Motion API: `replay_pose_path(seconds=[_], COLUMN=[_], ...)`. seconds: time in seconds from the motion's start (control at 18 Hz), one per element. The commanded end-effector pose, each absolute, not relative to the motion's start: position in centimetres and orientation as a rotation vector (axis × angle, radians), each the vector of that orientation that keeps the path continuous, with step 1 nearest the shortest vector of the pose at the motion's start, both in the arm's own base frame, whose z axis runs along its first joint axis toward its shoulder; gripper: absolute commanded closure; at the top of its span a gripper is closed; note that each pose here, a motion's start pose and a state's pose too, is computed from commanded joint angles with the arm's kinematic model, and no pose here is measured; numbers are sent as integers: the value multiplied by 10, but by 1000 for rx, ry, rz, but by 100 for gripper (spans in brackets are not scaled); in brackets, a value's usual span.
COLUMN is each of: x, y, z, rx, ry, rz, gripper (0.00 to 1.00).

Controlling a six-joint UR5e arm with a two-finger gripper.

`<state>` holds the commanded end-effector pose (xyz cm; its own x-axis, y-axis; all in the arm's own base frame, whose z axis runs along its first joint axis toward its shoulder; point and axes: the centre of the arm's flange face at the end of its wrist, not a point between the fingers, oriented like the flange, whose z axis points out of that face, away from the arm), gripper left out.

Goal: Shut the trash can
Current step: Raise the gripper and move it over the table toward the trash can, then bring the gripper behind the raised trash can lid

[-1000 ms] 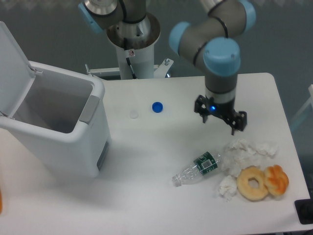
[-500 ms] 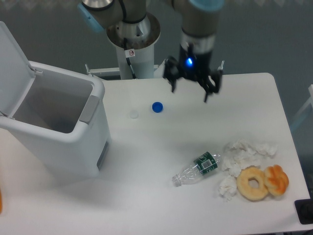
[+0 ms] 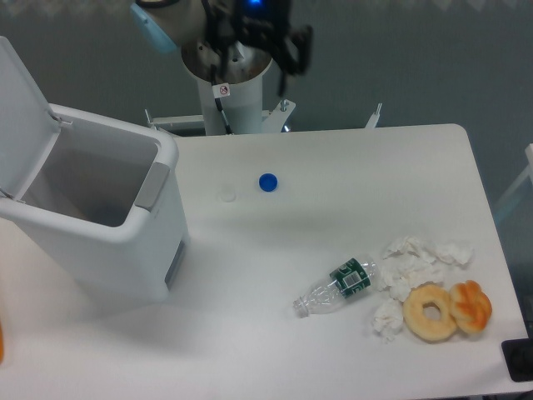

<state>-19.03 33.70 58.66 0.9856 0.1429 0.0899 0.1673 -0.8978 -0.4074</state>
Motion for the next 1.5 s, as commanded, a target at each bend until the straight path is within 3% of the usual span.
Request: replay_pose_path(seconds=[0.56, 0.94, 1.5], x=[-123, -97, -71], y=[362, 383, 463], z=[602, 619, 630], rx=[-2608, -2509, -2468], ry=[-216, -243, -174], rz=[-258, -249, -337], gripper=[0, 0, 0])
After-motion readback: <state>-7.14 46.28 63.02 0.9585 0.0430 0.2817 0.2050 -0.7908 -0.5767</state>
